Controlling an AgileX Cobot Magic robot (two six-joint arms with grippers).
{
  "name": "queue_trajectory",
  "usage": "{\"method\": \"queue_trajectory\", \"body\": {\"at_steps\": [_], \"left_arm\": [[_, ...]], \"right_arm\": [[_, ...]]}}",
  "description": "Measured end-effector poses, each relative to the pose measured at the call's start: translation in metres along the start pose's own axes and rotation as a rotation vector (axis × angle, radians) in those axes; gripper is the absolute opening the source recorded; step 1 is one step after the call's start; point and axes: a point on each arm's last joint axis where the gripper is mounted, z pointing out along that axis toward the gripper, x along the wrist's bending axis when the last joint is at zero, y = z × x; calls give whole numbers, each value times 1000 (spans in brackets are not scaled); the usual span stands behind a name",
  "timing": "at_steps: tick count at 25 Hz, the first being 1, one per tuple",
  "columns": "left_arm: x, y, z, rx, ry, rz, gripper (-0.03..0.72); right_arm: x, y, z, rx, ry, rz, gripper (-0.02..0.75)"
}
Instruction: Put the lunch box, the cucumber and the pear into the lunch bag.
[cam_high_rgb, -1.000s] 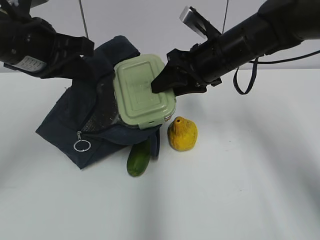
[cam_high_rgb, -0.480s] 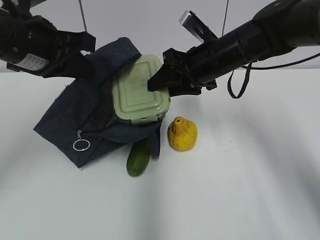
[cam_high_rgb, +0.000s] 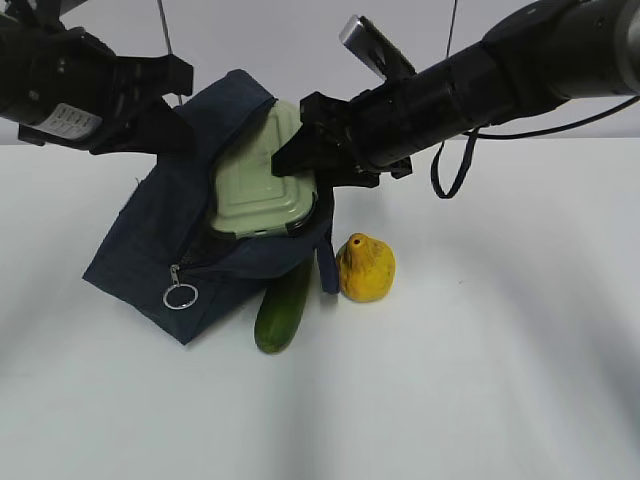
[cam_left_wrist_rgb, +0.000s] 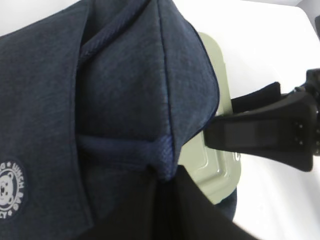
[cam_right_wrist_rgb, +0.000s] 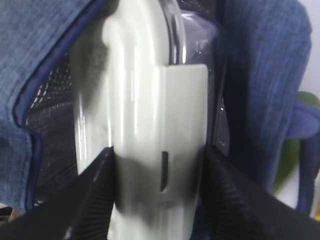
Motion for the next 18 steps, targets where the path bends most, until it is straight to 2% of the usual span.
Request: {"method": "queue_trajectory", "body": {"at_steps": [10, 18], "left_arm": [[-2, 1, 0, -6, -21, -22, 3], [-3, 0, 0, -1, -28, -5, 3]], "right_arm": [[24, -7, 21, -20, 6, -40, 382], [34, -15, 30, 27, 36, -75, 382]]}}
